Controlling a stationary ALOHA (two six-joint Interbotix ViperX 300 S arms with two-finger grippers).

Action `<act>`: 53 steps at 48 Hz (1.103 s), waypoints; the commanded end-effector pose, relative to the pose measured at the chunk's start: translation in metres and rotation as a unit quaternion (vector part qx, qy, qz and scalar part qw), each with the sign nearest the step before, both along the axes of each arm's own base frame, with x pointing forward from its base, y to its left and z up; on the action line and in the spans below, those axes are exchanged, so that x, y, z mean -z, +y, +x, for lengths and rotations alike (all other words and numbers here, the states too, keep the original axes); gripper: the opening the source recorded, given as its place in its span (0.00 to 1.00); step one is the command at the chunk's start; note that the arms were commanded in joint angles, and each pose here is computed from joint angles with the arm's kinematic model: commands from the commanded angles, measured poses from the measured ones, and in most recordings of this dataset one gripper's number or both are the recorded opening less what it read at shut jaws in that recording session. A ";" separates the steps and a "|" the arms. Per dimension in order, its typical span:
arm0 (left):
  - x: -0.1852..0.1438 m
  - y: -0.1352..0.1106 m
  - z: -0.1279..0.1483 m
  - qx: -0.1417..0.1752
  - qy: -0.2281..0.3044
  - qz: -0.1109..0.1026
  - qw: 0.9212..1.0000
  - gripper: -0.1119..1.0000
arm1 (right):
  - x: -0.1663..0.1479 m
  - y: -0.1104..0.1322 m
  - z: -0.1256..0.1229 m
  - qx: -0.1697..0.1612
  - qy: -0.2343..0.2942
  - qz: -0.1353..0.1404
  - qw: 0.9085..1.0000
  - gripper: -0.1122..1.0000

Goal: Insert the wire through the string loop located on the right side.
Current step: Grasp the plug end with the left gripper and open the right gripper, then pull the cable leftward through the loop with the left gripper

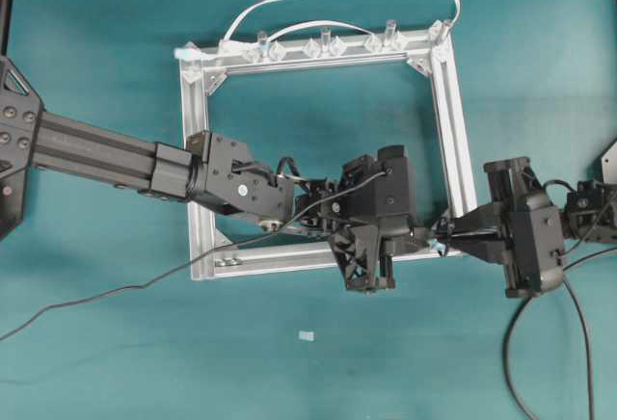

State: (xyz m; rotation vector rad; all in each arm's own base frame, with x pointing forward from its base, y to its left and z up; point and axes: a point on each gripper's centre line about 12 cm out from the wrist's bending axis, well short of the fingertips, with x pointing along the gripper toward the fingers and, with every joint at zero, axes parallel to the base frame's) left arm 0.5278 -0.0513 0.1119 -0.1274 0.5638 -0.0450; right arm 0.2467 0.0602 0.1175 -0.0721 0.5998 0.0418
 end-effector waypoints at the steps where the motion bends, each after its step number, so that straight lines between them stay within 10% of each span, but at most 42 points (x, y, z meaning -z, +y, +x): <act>1: -0.025 0.003 0.006 -0.003 -0.028 -0.002 1.000 0.27 | -0.004 0.003 0.002 -0.007 -0.004 0.004 1.000 0.21; 22: -0.026 0.001 0.004 -0.001 -0.027 -0.003 1.000 0.27 | -0.006 0.003 0.003 0.006 -0.007 0.021 1.000 0.21; 36: -0.030 0.002 -0.007 -0.001 -0.015 -0.001 1.000 0.27 | -0.009 0.001 -0.003 0.012 -0.015 0.033 0.999 0.87; 53: -0.039 0.004 -0.024 0.000 0.001 0.000 1.000 0.27 | -0.011 -0.005 -0.019 0.011 -0.018 0.038 0.999 0.88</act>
